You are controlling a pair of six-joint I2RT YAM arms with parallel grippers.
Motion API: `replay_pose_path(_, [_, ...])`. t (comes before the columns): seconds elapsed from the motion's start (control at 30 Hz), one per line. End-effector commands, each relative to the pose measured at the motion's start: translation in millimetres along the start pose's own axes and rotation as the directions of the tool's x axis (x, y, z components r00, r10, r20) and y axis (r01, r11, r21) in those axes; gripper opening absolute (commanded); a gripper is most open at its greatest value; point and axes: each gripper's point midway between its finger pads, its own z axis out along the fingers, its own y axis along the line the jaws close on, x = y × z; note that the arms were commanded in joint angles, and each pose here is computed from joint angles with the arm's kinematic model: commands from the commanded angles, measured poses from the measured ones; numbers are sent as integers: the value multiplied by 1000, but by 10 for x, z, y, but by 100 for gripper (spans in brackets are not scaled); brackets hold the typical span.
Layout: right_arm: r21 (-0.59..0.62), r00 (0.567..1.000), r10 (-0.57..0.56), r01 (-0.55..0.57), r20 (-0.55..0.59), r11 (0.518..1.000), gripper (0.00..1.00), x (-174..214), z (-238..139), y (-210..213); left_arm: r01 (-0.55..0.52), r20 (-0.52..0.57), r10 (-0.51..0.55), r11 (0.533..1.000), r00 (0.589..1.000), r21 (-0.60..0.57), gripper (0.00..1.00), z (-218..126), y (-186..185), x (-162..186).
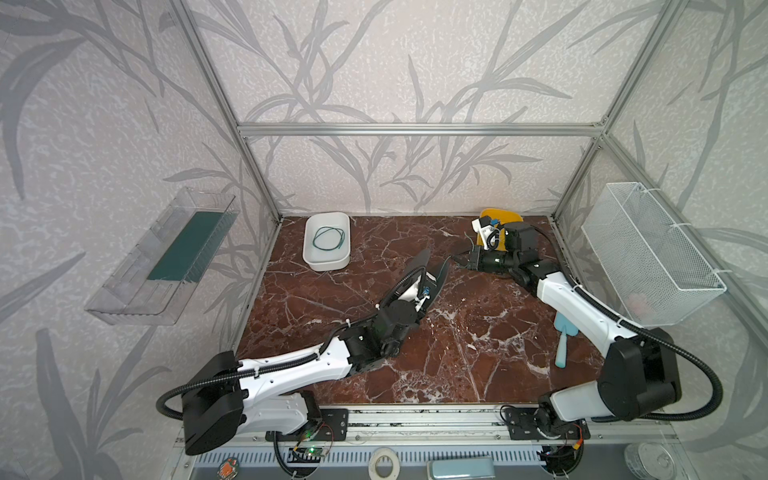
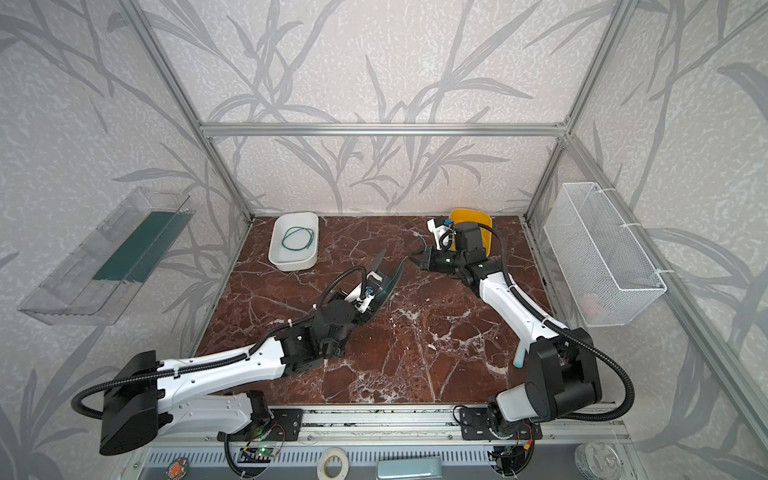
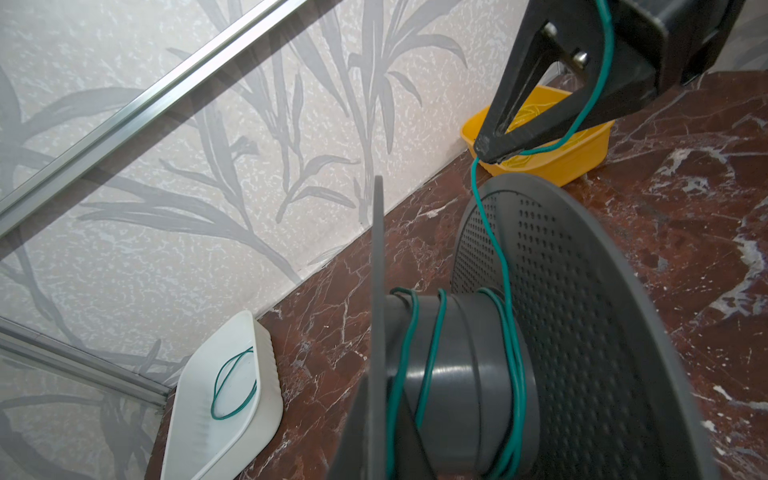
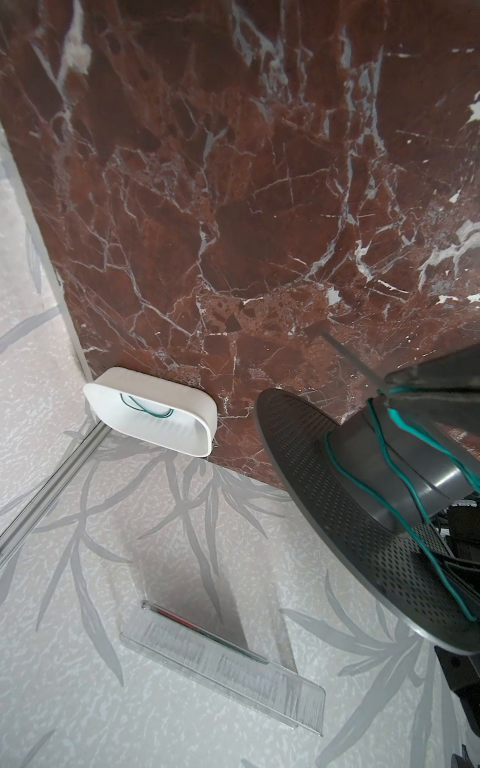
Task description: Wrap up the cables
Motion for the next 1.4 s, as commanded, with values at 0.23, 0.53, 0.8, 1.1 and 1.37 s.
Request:
replay_pose_path(0.23, [69, 973, -51, 37, 223, 997, 27, -493, -398, -63, -145, -157, 138, 989, 978, -35, 0, 262, -207, 345])
replay_pose_path(0.53, [94, 969, -60, 38, 241, 995, 31, -342, -670, 79, 54, -181, -53, 999, 982, -4, 0, 415, -53, 306])
replay_pose_path(0.8, [43, 958, -172, 167, 230, 985, 53, 209, -700, 198, 568, -65, -572, 820, 818, -72, 0, 359, 785, -272])
replay_pose_path(1.1, [-7, 921, -332, 341, 204, 940, 76, 891, -436, 313, 767, 80, -763, 633, 641, -104, 0, 147, 1542, -852])
replay_pose_path(1.37, [-32, 949, -248, 259, 195, 965, 83, 960, -212, 169, 834, 151, -821, 550, 550, -46, 0, 55, 1736, -1173])
